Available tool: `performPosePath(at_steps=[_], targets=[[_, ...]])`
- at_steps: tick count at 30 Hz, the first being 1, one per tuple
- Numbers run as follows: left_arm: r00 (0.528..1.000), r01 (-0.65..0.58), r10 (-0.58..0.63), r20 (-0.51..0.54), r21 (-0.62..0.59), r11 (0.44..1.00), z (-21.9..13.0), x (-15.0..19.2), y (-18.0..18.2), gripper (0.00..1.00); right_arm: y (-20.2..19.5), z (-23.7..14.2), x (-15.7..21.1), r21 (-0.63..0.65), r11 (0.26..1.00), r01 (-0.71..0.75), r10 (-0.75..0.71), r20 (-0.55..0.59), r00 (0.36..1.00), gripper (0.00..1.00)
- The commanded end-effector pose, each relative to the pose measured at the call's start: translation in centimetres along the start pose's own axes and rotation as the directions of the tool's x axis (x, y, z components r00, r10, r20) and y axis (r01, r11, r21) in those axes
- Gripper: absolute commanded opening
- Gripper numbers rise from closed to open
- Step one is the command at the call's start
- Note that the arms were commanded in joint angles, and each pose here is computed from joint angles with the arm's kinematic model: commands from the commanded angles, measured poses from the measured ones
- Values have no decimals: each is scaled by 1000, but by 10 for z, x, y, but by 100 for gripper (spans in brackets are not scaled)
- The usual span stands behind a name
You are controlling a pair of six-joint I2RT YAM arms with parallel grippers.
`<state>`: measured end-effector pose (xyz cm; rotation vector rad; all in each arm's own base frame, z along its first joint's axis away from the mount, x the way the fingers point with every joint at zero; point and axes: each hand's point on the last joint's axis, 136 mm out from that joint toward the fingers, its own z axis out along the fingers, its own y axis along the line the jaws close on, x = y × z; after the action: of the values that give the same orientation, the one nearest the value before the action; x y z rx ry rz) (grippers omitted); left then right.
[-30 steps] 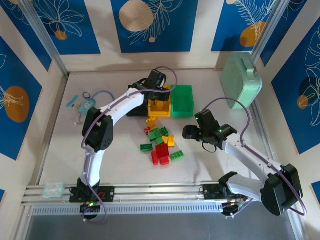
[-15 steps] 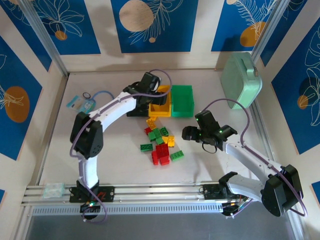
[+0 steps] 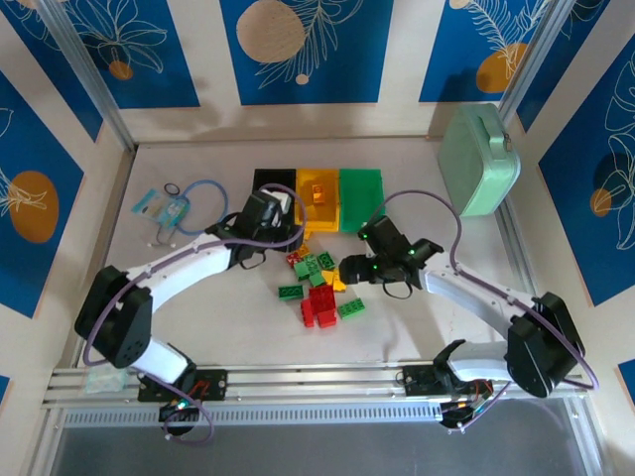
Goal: Sort the legos into containers by color
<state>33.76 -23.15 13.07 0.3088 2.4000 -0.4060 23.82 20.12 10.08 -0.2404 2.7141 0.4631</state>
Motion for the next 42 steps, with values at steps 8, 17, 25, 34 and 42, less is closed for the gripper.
performPosePath(at_steps=[8, 17, 25, 34, 42], targets=[[995, 102, -101, 15, -47, 994, -21, 57, 30, 71, 54, 22, -19, -31, 985, 169, -170, -51, 984, 76], [982, 181, -180, 60, -3, 984, -35, 86, 38, 69, 76, 48, -58, 13, 979, 201, -200, -83, 976, 67], [973, 222, -221, 64, -12, 975, -46, 110, 49, 69, 96, 51, -91, 20, 978, 209, -207, -69, 976, 65], [965, 249, -248, 81, 4, 969, -52, 121, 53, 69, 110, 65, -105, 26, 976, 214, -210, -121, 970, 64], [964, 255, -255, 73, 7, 967, -50, 130, 55, 69, 104, 70, -80, 2, 982, 188, -185, -164, 969, 65]])
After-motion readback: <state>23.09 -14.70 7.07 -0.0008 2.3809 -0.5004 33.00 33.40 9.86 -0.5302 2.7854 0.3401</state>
